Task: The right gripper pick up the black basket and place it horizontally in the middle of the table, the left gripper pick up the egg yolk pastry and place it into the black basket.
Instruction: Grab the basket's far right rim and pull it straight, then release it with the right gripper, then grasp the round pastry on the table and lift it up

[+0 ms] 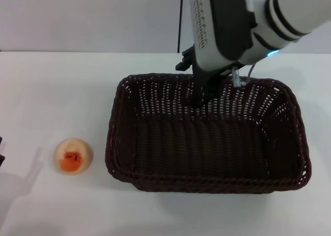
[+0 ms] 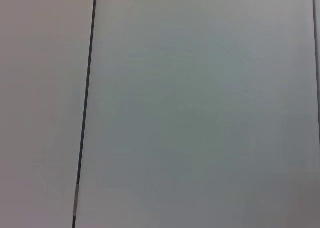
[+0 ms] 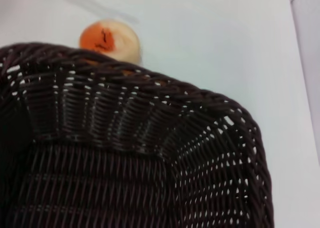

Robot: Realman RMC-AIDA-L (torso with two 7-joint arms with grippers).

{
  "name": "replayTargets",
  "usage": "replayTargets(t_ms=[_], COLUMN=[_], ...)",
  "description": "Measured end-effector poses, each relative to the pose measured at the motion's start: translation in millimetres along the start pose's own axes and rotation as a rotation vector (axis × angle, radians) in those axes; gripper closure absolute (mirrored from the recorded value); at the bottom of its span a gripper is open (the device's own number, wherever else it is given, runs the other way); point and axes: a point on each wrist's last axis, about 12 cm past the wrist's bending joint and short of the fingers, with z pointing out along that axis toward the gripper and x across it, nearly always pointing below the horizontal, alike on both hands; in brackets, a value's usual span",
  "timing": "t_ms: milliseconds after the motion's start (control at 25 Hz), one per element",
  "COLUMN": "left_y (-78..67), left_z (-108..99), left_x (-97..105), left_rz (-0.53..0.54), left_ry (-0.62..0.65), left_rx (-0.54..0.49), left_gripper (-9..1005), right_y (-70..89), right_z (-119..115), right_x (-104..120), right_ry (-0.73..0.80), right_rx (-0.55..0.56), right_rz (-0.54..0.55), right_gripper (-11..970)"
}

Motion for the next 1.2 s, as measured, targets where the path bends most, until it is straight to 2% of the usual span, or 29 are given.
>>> replayTargets(t_ms=[120, 240, 360, 400, 440, 480, 560, 600, 640, 680, 720, 800, 840, 880, 920, 960, 1080, 1120, 1160, 1200], left_y=[0.3, 2.0, 9.0, 19.1, 19.1, 24.1, 30.7, 36.5, 39.0, 41.3, 43.0, 44.3, 44.3, 43.7, 43.2, 41.3, 40.2, 36.4, 36.4, 32.9], left_z=[-1, -2, -4, -3, -3, -1, 2, 7, 9, 11, 13, 18, 18, 22, 27, 34, 36, 42, 42, 48], left_x=[0, 0, 0, 0, 0, 1, 1, 1, 1, 2, 2, 5, 5, 8, 12, 18, 20, 25, 25, 29], left_rz=[0.002, 0.002, -0.024, -0.051, -0.051, -0.060, -0.060, -0.059, -0.054, -0.047, -0.041, -0.032, -0.032, -0.028, -0.020, -0.005, -0.001, -0.001, -0.001, 0.002], left_ry=[0.002, 0.012, 0.037, 0.088, 0.088, 0.121, 0.184, 0.247, 0.272, 0.297, 0.317, 0.358, 0.358, 0.383, 0.418, 0.458, 0.469, 0.482, 0.482, 0.487], left_rx=[0.000, -0.001, 0.012, 0.075, 0.075, 0.118, 0.202, 0.281, 0.305, 0.329, 0.344, 0.375, 0.375, 0.396, 0.418, 0.437, 0.441, 0.444, 0.444, 0.447], left_gripper=[210, 211, 212, 212, 212, 213, 213, 213, 214, 214, 214, 215, 215, 215, 216, 216, 217, 217, 217, 217], right_y=[0.9, 0.9, 2.5, 8.6, 8.6, 12.9, 23.9, 36.8, 46.4, 46.4, 60.5, 75.1, 75.1, 88.1, 93.8, 108.3, 116.9, 128.8, 128.8, 141.7], right_z=[-1, -8, -24, -38, -38, -46, -64, -78, -87, -87, -95, -96, -96, -96, -97, -99, -100, -102, -102, -101], right_x=[-2, -2, 3, 10, 10, 14, 25, 35, 42, 42, 55, 72, 72, 90, 98, 116, 127, 141, 141, 156], right_ry=[0.005, -0.013, -0.064, -0.132, -0.132, -0.176, -0.274, -0.369, -0.434, -0.434, -0.529, -0.637, -0.637, -0.756, -0.821, -0.951, -1.012, -1.086, -1.086, -1.151], right_rx=[-0.001, 0.022, 0.076, 0.107, 0.107, 0.123, 0.168, 0.206, 0.228, 0.228, 0.238, 0.238, 0.238, 0.257, 0.276, 0.349, 0.403, 0.485, 0.485, 0.559], right_rz=[0.003, 0.026, 0.082, 0.134, 0.134, 0.163, 0.235, 0.303, 0.351, 0.351, 0.429, 0.506, 0.506, 0.567, 0.584, 0.617, 0.634, 0.657, 0.657, 0.690], right_gripper=[193, 192, 192, 192, 193, 193, 193, 192, 192, 192, 192, 192, 192, 192, 192, 193, 193, 193, 193, 193])
